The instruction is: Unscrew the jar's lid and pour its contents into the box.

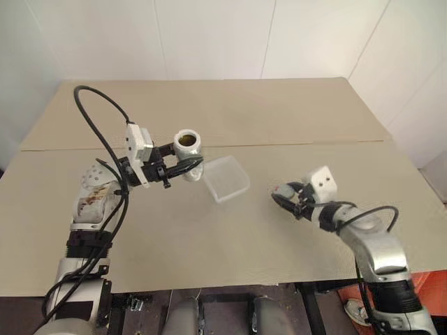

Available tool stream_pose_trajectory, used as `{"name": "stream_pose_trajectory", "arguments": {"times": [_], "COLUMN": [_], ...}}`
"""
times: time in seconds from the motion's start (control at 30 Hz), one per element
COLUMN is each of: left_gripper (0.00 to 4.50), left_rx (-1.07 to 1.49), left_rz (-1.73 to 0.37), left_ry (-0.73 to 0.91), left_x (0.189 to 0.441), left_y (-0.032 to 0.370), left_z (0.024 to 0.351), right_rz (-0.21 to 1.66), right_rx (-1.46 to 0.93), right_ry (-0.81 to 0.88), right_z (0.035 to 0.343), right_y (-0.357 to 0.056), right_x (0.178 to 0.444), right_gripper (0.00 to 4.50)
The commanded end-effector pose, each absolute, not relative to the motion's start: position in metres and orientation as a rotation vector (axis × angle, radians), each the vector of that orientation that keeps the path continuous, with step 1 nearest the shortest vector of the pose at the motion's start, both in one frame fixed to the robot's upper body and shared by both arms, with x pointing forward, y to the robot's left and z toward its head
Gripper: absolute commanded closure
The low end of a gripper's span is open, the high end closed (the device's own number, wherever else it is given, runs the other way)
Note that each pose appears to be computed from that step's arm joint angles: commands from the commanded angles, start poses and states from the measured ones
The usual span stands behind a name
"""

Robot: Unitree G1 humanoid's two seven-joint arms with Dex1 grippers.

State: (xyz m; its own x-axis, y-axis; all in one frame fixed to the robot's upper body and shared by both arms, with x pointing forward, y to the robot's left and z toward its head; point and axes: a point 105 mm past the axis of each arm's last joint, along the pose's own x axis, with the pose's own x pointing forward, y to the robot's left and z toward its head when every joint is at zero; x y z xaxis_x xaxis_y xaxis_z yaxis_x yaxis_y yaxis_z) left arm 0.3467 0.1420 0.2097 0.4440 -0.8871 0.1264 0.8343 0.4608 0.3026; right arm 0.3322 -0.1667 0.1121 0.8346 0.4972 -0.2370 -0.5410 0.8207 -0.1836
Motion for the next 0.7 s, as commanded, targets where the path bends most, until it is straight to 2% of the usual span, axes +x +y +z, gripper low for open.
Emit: {"name": "stream_pose_trajectory", "arguments": {"times": [0.03,0.1,0.13,0.17,0.33,0.43,0.5,0.7], "left_gripper": [2.58,2.58,2.58,2.58,2.58,2.58,2.58,2.58], "left_rx": [0.253,0.325,0.410,0.531,0.949,1.190,1.440,2.069], "left_rz": [-0.989,-0.948,-0.920,-0.877,-0.683,-0.563,-0.525,-0.522], "left_ry": [-0.350,-0.358,-0.361,-0.376,-0.502,-0.677,-0.809,-1.102], "left_x": [0.355,0.360,0.362,0.366,0.384,0.393,0.394,0.408], "left_y": [0.146,0.145,0.143,0.142,0.142,0.129,0.115,0.087], "left_z": [0.226,0.225,0.222,0.218,0.221,0.244,0.251,0.228], "right_rz": [0.535,0.558,0.569,0.592,0.769,0.891,0.954,1.036], "right_rx": [-0.274,-0.285,-0.285,-0.288,-0.322,-0.329,-0.350,-0.414], "right_ry": [0.137,0.149,0.148,0.156,0.150,0.169,0.177,0.159], "right_z": [0.120,0.122,0.127,0.133,0.165,0.183,0.193,0.219], "right_y": [-0.168,-0.168,-0.169,-0.169,-0.156,-0.142,-0.135,-0.124], "right_x": [0.333,0.329,0.327,0.323,0.302,0.291,0.288,0.287], "right_gripper": [1.03,0.54,0.21,0.06,0.06,0.06,0.06,0.06]}}
